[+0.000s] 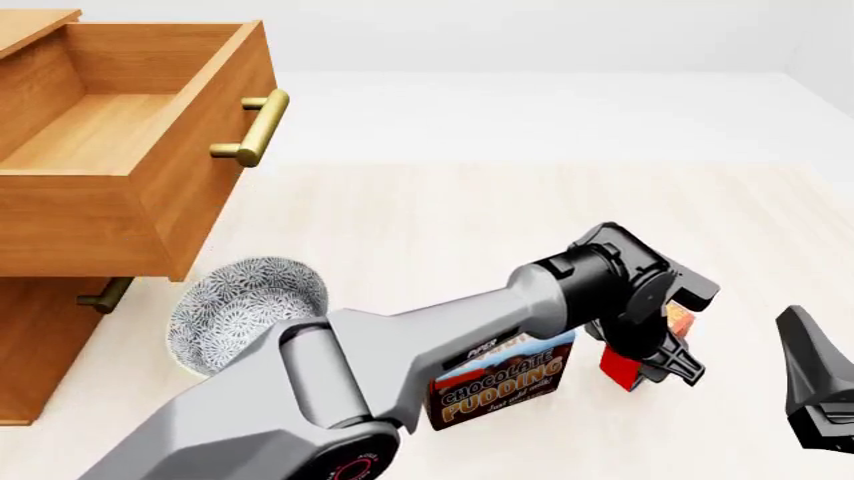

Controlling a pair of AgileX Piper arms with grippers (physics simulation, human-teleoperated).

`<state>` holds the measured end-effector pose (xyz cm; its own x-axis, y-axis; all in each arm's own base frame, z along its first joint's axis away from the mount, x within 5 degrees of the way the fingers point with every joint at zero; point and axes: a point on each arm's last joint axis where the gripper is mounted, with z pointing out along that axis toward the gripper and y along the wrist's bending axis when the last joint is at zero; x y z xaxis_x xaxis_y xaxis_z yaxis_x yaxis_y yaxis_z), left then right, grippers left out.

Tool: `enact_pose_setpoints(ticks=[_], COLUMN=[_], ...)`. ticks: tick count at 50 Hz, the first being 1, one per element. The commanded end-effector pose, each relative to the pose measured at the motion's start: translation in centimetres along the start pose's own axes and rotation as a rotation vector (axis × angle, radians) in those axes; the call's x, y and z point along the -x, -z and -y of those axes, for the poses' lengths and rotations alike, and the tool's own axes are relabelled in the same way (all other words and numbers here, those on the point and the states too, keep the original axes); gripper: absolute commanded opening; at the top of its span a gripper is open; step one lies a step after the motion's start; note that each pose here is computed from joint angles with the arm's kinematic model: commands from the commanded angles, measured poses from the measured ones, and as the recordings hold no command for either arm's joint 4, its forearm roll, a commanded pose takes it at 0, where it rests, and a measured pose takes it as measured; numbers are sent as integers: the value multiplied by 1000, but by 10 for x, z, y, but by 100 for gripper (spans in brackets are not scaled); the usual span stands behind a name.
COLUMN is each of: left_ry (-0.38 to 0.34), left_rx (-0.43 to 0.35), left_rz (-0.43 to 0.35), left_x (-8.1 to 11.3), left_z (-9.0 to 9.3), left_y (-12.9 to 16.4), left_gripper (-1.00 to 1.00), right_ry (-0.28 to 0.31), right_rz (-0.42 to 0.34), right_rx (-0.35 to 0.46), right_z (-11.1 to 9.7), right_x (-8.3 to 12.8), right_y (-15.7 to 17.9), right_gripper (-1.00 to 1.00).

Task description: Put the butter at the back in the top drawer of the cabinet and close it.

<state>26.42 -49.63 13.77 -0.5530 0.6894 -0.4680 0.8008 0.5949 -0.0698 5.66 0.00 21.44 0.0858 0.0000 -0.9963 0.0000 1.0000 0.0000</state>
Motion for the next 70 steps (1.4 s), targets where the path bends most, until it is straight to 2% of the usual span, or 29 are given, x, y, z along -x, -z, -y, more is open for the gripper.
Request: enact_pose_setpoints(ticks=[1, 6, 8, 13, 21, 23, 36, 40, 70], left_ry=[-28, -40, -44, -52, -63, -69, -86, -95, -151], left_rx=[-17, -23, -28, -29, -25, -19, -3, 13, 55], left_rz=[-15, 18, 17, 31, 65, 79, 116, 140, 268], left_x=[-4, 1, 2, 5, 13, 15, 18, 20, 33], left_z=[11, 13, 19, 18, 9, 2, -17, -33, -61], left_y=[-3, 8, 10, 17, 34, 40, 64, 79, 159], left_gripper=[-100, -100, -100, -100, -100, -100, -100, -100, -100], right_ry=[0, 0, 0, 0, 0, 0, 0, 0, 0], right_rz=[0, 0, 0, 0, 0, 0, 0, 0, 0], right_rx=[0, 0, 0, 0, 0, 0, 0, 0, 0], right_z=[0, 0, 0, 0, 0, 0, 0, 0, 0], right_x=[0, 0, 0, 0, 0, 0, 0, 0, 0], right_y=[0, 0, 0, 0, 0, 0, 0, 0, 0], right_gripper=[100, 100, 100, 100, 100, 100, 100, 100, 100])
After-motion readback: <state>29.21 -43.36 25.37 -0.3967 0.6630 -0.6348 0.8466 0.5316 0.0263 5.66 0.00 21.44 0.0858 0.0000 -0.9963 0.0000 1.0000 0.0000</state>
